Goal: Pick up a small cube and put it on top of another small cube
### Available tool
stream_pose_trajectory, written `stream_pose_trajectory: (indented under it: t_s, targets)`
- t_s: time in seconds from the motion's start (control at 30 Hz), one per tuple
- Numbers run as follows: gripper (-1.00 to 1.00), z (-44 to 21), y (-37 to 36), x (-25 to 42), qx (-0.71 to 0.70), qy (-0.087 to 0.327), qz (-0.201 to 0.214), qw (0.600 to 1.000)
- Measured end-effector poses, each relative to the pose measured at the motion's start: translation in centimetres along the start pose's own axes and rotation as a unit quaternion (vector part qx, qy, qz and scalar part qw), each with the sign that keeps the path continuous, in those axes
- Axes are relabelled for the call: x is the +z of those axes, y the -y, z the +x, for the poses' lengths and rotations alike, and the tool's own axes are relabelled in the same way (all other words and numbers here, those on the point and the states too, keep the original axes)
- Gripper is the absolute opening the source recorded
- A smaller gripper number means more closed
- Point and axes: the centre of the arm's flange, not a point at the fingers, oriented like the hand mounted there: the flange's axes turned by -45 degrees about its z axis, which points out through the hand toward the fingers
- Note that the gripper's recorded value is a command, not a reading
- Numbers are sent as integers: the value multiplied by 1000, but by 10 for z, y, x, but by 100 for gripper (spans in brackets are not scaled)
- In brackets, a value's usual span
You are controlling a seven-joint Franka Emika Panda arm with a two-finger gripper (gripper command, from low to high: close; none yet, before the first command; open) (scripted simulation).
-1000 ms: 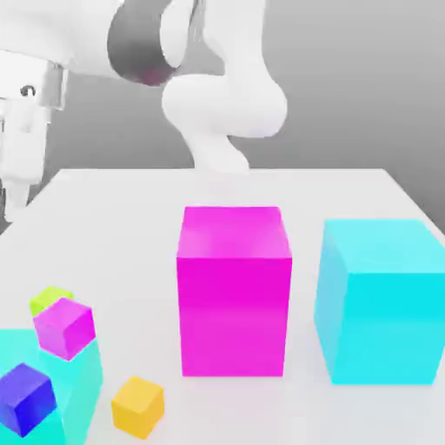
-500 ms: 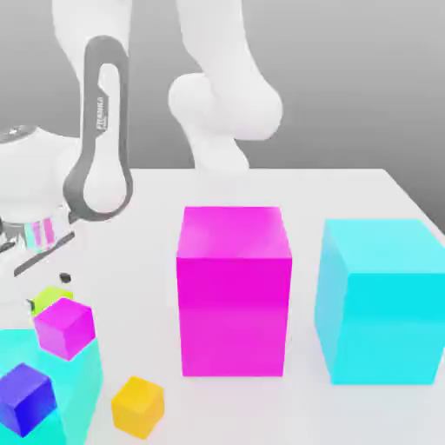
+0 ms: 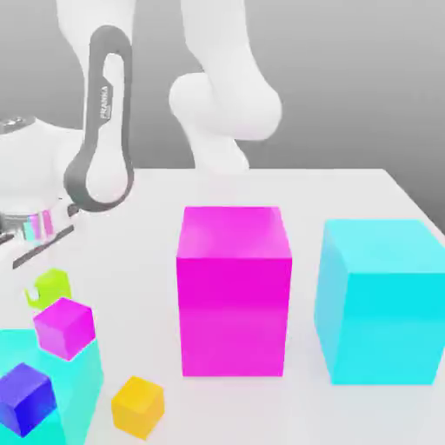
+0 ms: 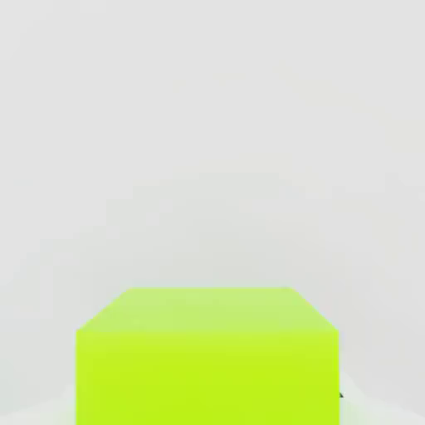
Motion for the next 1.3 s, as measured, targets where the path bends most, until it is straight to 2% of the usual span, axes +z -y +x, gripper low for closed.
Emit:
stream_pose_trajectory:
  t_s: [0.13,0.3,0.43,0.6,0.77,0.97,1.03,1.1,1.17,1.3]
  targets:
    - [-100,-29,38,-5,-149,-5,6,989]
    - [-100,-19,52,-4,-306,-19,-11,952]
    - [-100,-5,60,-2,-425,-29,-31,904]
    - [-100,13,67,1,-561,-38,-59,825]
    - [-100,30,77,2,-686,-45,-94,720]
    - [-100,10,140,-20,-842,-74,-161,509]
    - [-100,-23,176,-39,-870,-97,-181,449]
    - [-100,-69,205,-60,-874,-123,-183,433]
    - [-100,-118,226,-80,-871,-147,-175,436]
    - [-100,-188,238,-102,-847,-169,-143,483]
